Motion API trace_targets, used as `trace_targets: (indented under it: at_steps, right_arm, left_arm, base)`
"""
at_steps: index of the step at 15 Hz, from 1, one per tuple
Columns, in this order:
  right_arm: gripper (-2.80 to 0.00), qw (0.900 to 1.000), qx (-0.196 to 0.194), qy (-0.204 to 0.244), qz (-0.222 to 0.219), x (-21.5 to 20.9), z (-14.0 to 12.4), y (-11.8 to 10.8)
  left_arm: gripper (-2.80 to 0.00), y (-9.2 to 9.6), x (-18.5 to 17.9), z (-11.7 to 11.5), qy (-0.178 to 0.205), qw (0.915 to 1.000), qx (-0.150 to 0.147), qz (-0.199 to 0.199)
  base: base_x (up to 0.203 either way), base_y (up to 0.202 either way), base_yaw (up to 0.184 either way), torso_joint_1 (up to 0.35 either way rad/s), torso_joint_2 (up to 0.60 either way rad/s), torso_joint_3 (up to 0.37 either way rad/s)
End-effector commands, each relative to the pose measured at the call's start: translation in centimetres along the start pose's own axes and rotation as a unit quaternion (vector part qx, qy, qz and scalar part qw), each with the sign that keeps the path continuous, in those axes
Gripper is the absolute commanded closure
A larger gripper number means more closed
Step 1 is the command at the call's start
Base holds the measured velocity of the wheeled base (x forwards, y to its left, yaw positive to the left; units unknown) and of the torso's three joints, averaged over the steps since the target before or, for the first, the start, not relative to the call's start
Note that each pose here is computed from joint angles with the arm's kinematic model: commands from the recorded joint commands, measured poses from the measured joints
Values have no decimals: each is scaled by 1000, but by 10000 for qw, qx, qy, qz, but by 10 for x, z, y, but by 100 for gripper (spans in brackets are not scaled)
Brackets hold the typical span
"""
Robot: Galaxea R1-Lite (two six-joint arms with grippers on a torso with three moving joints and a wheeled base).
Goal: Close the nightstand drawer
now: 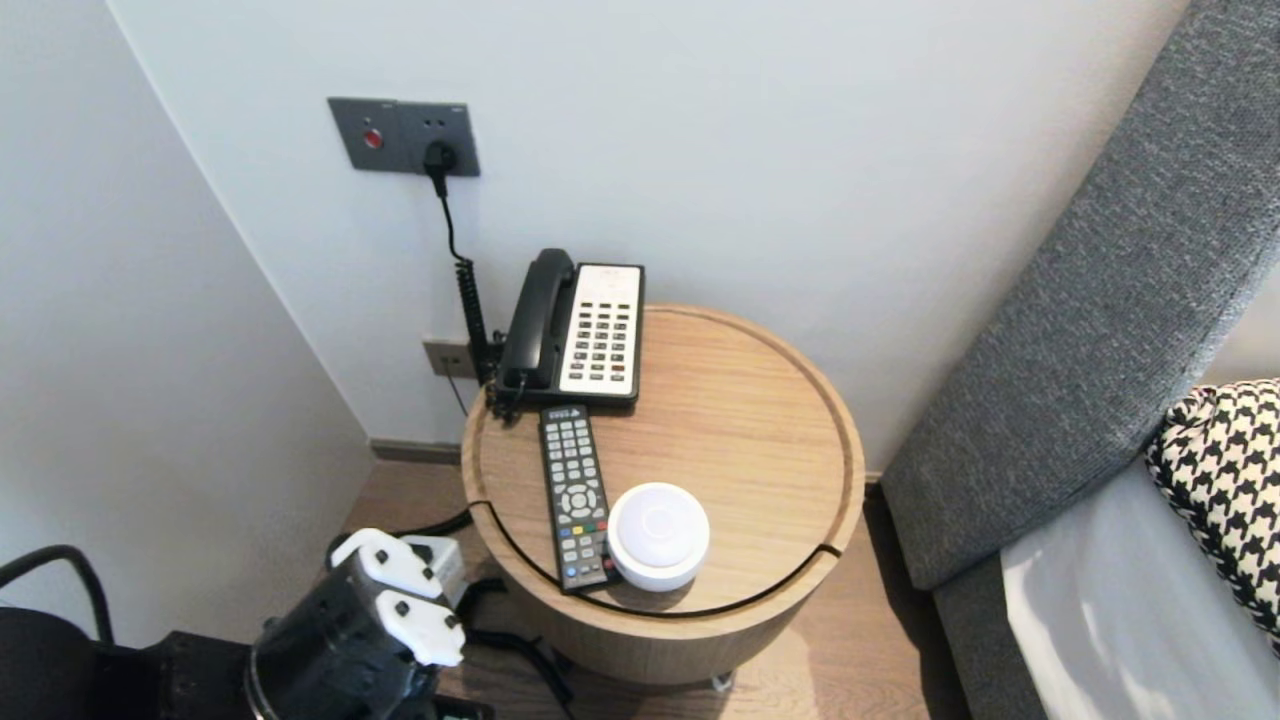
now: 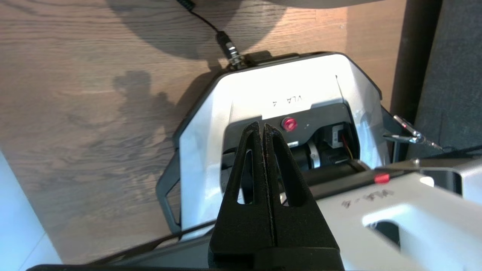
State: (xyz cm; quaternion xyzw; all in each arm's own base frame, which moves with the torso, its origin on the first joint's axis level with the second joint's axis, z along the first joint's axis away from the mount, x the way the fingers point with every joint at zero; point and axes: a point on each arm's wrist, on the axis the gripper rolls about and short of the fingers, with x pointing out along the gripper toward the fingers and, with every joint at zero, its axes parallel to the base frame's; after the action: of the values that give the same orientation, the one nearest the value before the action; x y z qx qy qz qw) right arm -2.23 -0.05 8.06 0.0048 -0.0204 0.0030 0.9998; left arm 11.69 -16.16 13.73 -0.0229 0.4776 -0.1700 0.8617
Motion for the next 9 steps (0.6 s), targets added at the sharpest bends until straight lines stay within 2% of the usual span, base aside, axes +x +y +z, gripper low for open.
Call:
trace_targets:
  at_steps: [1,2,5,7,9]
  right_arm:
    - [0,9999,-1,128,1,2,-7,0]
    - [0,9999,-1,128,1,2,-7,0]
    - [0,9999,-1,128,1,2,-7,0]
    - [0,9999,-1,128,1,2,-7,0]
    - [0,9999,-1,128,1,2,-7,0]
  left_arm:
    - [0,19,-31,-5,-290,9993,-198,-96]
    - [0,29,-42,-6,-373,9989,-287,-28]
    - [0,67,-64,-2,-759,9930,-664,619]
    - [0,88,-75,-2,-975,9859,-836,1077]
    - [0,108,-88,-4,-1228,9744,-1064,1557]
  base:
    - [0,0,0,0,0,0]
    - [0,0,0,0,0,0]
    - [0,0,0,0,0,0]
    - [0,0,0,0,0,0]
    - [0,0,0,0,0,0]
